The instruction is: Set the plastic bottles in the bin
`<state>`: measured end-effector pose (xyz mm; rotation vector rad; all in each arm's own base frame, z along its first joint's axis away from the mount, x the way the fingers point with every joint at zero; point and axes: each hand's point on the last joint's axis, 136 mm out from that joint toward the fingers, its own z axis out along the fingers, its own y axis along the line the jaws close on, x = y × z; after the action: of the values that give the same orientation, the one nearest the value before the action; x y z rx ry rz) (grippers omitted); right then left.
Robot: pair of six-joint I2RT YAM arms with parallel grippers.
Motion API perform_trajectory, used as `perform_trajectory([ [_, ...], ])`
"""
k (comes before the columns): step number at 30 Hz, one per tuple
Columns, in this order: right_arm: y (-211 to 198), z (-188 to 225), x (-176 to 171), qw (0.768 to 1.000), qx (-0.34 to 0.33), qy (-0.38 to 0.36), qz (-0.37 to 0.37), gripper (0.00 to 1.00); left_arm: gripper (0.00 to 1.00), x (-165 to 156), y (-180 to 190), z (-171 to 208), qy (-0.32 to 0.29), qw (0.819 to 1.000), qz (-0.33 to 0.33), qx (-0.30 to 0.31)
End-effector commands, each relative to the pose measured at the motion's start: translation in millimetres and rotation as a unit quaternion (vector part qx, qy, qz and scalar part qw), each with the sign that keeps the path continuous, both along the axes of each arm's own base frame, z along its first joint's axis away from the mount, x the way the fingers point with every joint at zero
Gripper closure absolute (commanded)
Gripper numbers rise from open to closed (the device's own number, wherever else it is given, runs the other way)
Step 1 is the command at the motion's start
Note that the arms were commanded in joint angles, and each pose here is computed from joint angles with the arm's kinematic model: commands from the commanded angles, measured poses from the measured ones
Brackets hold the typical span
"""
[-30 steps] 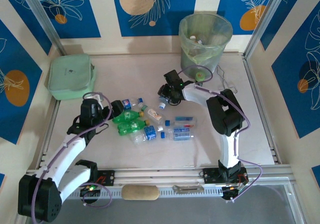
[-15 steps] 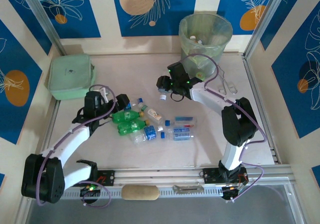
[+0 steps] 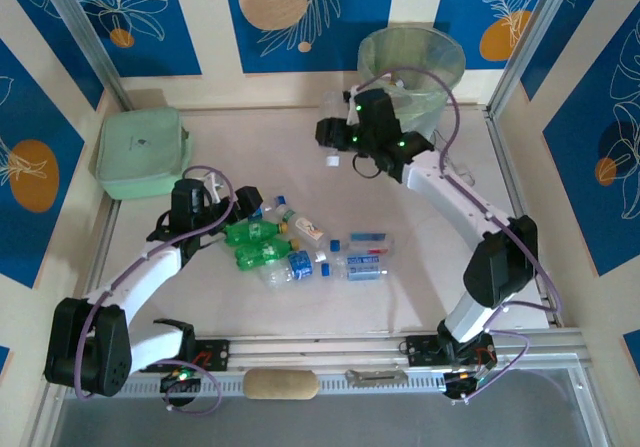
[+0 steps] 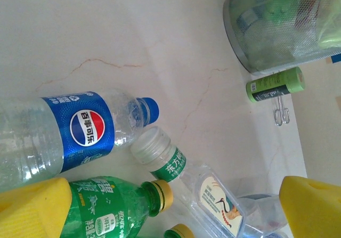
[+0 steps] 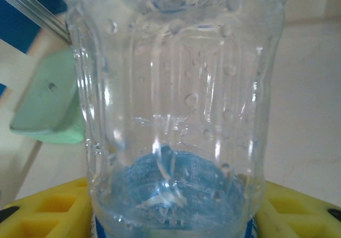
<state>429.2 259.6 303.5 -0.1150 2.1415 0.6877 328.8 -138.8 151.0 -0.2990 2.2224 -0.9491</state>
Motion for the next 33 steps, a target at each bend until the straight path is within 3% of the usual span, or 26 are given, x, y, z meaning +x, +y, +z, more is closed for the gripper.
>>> perform_trajectory([
  [1,-19.0,56.5,-2.6,0.998,0.000,-0.063,0.019,0.56,0.00,1.3,-8.1,13.4,-0.020,1.000,-0.023,-0.002],
  [8,-89.6,122.8,37.1,0.990,0.019,-0.133,-0.040,0.56,0.00,-7.8,-14.4,9.8,-0.019,0.999,-0.040,0.010],
  [14,-159.6,138.0,89.4,0.981,0.019,-0.146,-0.130,0.56,0.00,-13.5,-20.0,9.1,-0.019,0.998,-0.053,0.022],
  [19,-191.4,122.8,127.8,0.978,0.015,-0.122,-0.171,0.56,0.00,-15.9,-23.7,7.8,-0.019,0.998,-0.057,0.029],
  [33,-195.6,21.4,201.8,0.982,-0.004,-0.023,-0.187,0.55,0.00,-30.6,-35.7,-5.2,-0.006,0.997,-0.069,0.036],
])
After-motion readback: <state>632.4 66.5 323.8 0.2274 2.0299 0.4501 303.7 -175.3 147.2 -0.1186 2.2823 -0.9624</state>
